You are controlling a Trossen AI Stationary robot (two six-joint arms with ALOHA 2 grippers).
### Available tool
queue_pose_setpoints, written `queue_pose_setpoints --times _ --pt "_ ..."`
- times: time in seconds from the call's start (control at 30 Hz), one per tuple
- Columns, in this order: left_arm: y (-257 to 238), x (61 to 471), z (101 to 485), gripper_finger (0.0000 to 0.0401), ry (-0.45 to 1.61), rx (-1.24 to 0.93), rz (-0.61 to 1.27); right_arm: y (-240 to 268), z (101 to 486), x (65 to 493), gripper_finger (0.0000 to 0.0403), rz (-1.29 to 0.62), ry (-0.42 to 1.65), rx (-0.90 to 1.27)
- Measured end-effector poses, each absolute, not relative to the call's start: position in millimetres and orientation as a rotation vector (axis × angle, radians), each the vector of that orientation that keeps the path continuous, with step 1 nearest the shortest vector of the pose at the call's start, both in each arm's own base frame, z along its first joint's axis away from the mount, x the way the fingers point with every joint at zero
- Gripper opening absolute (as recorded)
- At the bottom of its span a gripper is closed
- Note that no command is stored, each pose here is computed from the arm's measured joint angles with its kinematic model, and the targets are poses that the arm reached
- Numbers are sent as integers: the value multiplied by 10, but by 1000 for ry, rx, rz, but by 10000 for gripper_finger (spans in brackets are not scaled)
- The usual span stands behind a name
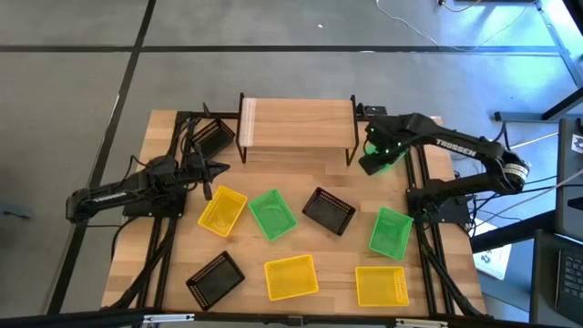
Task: Stack baskets on shelf by color
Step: Put the top right green bin on the shelf
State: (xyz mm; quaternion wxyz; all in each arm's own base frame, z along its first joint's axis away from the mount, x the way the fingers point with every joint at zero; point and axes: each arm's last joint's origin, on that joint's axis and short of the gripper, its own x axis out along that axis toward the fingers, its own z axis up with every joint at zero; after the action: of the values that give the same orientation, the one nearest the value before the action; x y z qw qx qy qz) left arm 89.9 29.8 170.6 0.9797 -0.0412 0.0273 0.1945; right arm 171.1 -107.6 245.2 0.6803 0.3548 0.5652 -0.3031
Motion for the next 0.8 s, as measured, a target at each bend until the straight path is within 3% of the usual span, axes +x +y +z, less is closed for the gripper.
queue_pose_setpoints --times 0.27,0.8 --pt "298 899 1706 0 54 -85 392 -1069 2094 1654 101 -768 1276 755" --pt "298 899 1706 0 44 -134 393 -1122 1961 1605 101 -877 1329 713"
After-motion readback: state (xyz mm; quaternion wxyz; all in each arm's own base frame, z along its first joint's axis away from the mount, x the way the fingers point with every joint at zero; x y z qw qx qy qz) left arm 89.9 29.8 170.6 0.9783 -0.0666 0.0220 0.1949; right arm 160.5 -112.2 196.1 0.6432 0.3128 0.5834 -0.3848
